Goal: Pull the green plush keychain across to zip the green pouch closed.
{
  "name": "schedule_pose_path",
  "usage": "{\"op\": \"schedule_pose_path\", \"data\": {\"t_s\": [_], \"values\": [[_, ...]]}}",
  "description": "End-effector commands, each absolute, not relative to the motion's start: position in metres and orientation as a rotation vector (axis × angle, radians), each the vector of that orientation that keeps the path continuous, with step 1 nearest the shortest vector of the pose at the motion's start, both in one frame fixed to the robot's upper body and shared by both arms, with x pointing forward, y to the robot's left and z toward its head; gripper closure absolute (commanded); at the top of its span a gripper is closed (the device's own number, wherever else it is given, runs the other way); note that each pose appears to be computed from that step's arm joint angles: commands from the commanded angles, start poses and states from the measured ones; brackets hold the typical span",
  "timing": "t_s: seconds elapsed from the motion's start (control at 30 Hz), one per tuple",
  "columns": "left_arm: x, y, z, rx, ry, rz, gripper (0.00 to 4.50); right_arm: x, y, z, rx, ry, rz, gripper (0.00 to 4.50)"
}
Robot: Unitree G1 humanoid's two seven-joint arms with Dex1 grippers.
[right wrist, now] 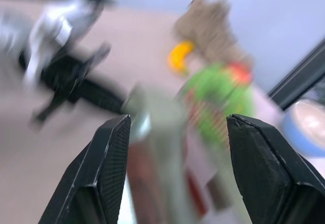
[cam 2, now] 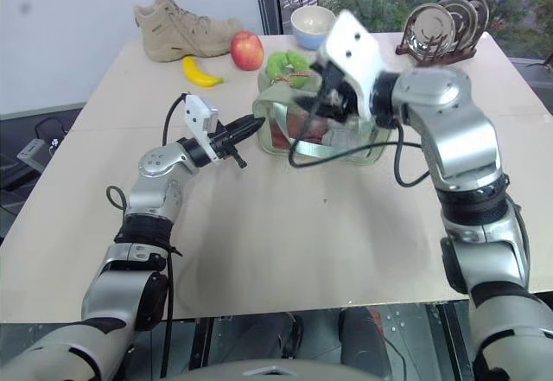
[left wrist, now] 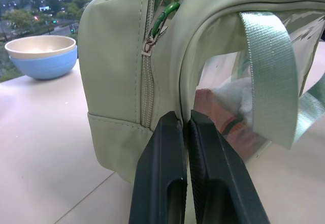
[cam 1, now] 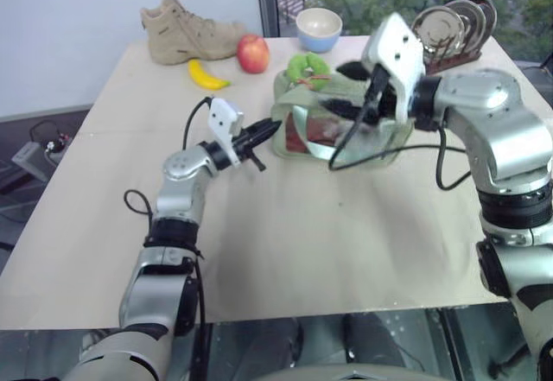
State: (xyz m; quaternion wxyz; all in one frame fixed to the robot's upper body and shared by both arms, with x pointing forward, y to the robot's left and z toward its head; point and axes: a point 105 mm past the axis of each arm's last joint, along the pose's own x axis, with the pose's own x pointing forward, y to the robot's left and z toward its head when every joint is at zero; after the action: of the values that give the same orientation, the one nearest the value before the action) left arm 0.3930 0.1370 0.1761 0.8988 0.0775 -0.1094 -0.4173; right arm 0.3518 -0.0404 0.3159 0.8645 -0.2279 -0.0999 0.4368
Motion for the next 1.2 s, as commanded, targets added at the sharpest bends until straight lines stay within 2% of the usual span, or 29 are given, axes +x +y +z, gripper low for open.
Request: {"op": "schedule_pose_path", "data": {"t_s": [0.03, 0.17, 0.47, 0.6, 0.63, 0.7, 0.77, 1.03, 1.2], "values": [[0.390, 0.137, 0.188, 0.204, -0.276, -0.869, 4.50, 0.371, -0.037, 0.323, -0.461, -0.210, 0.816, 1.47], [0.388, 0.136, 0.188, 0.215, -0.279, -0.874, 4.50, 0.395, -0.027, 0.313, -0.437, -0.170, 0.775, 1.47], [0.383, 0.135, 0.187, 0.218, -0.289, -0.869, 4.50, 0.417, -0.023, 0.296, -0.445, -0.103, 0.760, 1.47], [0.381, 0.134, 0.186, 0.227, -0.289, -0.872, 4.50, 0.419, -0.020, 0.295, -0.445, -0.112, 0.767, 2.42], [0.381, 0.134, 0.185, 0.228, -0.288, -0.870, 4.50, 0.419, -0.019, 0.295, -0.445, -0.120, 0.774, 3.01], [0.381, 0.135, 0.185, 0.228, -0.285, -0.862, 4.50, 0.417, -0.017, 0.295, -0.442, -0.128, 0.789, 3.85], [0.383, 0.137, 0.184, 0.224, -0.277, -0.845, 4.50, 0.415, -0.017, 0.297, -0.439, -0.149, 0.793, 4.43], [0.393, 0.155, 0.163, 0.277, -0.172, -0.733, 4.50, 0.397, -0.044, 0.356, -0.373, -0.360, 0.692, 4.43], [0.398, 0.165, 0.152, 0.290, -0.123, -0.679, 4.50, 0.393, -0.059, 0.372, -0.378, -0.421, 0.603, 4.43]]}}
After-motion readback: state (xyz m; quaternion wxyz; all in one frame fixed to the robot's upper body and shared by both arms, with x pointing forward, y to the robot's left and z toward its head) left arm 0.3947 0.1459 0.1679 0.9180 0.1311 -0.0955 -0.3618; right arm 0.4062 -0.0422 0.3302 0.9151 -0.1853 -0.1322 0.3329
